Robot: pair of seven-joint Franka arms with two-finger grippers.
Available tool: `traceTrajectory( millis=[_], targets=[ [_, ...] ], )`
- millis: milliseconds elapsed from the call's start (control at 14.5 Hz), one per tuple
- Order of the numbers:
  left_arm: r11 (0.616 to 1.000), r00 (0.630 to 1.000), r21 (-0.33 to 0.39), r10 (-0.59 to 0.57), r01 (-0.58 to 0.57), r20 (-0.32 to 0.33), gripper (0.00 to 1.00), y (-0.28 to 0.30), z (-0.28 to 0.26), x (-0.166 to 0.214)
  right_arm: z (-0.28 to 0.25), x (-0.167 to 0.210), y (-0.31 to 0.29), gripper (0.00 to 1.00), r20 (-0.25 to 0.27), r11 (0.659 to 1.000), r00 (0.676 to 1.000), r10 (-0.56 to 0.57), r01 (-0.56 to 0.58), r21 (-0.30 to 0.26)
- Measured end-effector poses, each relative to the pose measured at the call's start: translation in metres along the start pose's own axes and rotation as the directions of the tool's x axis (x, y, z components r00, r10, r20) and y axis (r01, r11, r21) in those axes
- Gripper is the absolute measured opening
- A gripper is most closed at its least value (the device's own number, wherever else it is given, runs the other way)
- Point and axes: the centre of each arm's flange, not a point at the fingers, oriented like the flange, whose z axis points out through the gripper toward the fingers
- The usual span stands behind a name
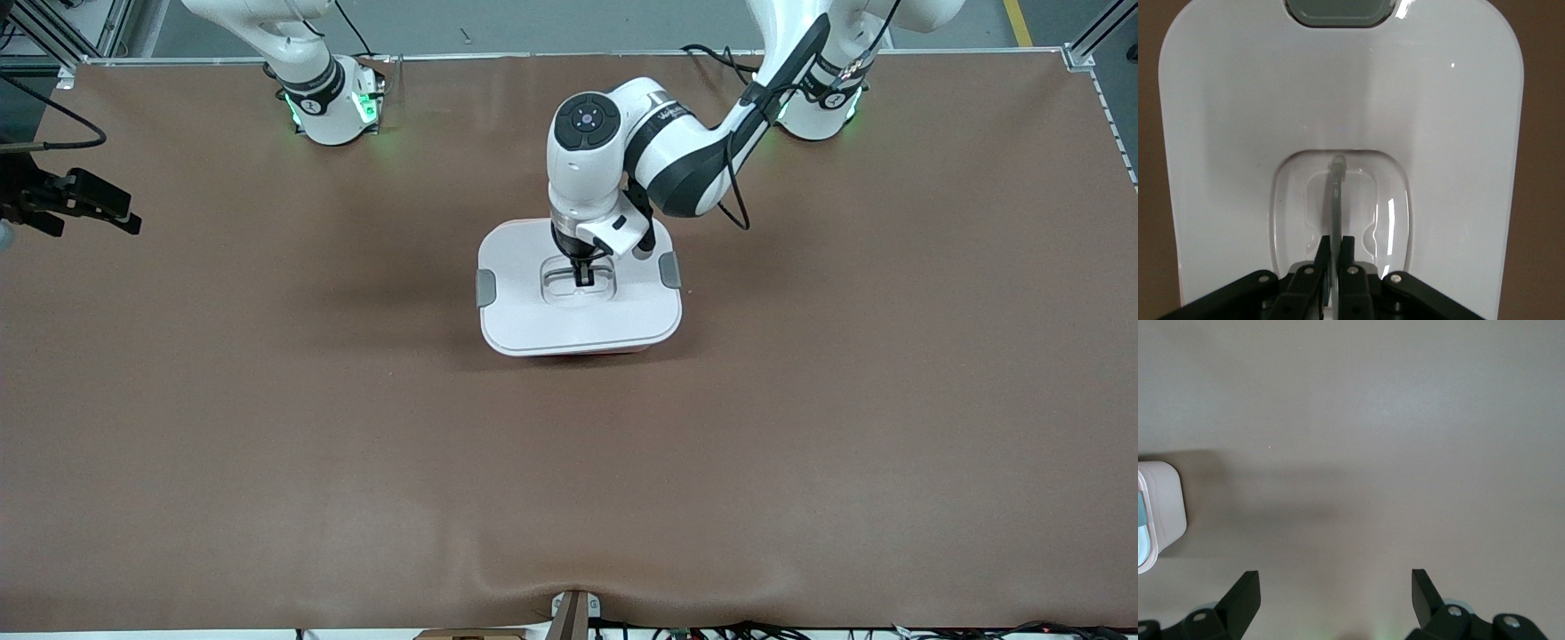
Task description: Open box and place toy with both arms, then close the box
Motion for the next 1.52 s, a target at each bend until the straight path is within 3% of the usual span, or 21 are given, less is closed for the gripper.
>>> traceTrajectory(
  millis=[1521],
  targets=[
    [0.998, 0.998, 0.014, 0.067, -0.067, -0.021, 0.07, -0.009, 0.014, -0.004, -0.001, -0.001, 0.018, 1.0, -0.002, 0.999, 0.999, 0.036, -0.036, 0.002]
  ],
)
